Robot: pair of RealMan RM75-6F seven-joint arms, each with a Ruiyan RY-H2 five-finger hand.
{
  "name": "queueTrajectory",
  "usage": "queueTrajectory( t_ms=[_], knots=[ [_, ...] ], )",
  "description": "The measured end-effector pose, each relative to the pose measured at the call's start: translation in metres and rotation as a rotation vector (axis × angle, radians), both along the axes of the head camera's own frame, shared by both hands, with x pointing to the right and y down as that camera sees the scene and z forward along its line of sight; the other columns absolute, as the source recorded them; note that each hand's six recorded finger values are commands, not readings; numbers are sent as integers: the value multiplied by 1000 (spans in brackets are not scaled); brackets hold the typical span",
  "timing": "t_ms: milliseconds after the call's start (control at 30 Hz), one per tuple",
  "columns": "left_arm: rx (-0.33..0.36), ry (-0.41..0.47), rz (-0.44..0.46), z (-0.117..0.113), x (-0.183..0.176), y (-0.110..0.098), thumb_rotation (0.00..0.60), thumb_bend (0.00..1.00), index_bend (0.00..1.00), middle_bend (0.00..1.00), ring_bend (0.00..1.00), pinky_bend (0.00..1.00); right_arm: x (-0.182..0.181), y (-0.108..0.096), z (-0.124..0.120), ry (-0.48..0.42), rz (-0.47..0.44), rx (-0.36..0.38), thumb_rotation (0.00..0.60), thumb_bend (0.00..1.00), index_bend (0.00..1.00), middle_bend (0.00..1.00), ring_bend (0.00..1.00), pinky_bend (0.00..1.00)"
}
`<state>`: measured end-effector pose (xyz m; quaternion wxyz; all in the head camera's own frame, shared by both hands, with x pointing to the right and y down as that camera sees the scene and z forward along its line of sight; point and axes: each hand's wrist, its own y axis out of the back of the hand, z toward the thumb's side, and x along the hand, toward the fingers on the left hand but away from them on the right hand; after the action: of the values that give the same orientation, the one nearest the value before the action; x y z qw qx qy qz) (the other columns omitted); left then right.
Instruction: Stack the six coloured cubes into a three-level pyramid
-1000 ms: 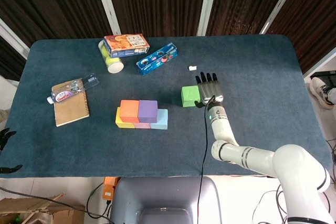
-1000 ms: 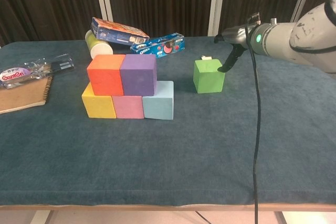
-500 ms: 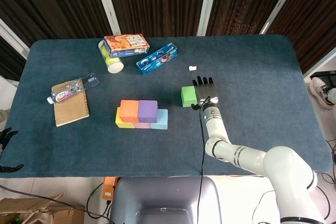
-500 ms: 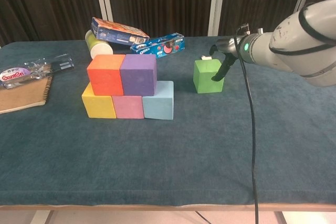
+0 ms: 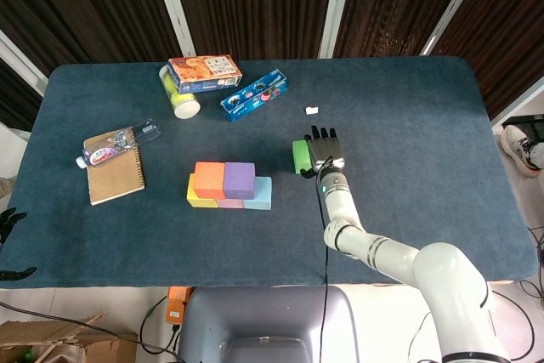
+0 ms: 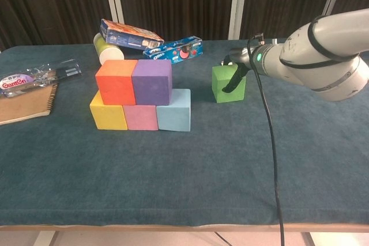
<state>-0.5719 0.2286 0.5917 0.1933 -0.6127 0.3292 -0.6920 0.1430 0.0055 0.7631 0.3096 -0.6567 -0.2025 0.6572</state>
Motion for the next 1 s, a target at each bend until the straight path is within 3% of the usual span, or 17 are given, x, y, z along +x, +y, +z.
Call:
queueTrajectory(
  t_ms=[167, 567, 767, 1000],
  knots=[
    [0, 0, -4, -1, -2, 0, 560, 36, 137, 9, 0, 76, 1, -3, 2, -13, 23, 23, 567, 222, 369, 0, 0, 0],
    [3, 5, -4, -2, -2, 3, 556, 37, 137, 9, 0, 76, 3, -8, -5, -41, 50, 78, 600, 222, 478, 0, 0, 0],
    [2, 12, 11, -2, 0, 4, 556, 43, 137, 9, 0, 76, 6, -11, -28, -73, 92, 123, 600, 222, 490, 0, 0, 0],
    [7, 24, 39, -2, 6, 9, 551, 44, 137, 9, 0, 76, 1, -5, -80, -189, 182, 138, 600, 222, 562, 0, 0, 0]
  ],
)
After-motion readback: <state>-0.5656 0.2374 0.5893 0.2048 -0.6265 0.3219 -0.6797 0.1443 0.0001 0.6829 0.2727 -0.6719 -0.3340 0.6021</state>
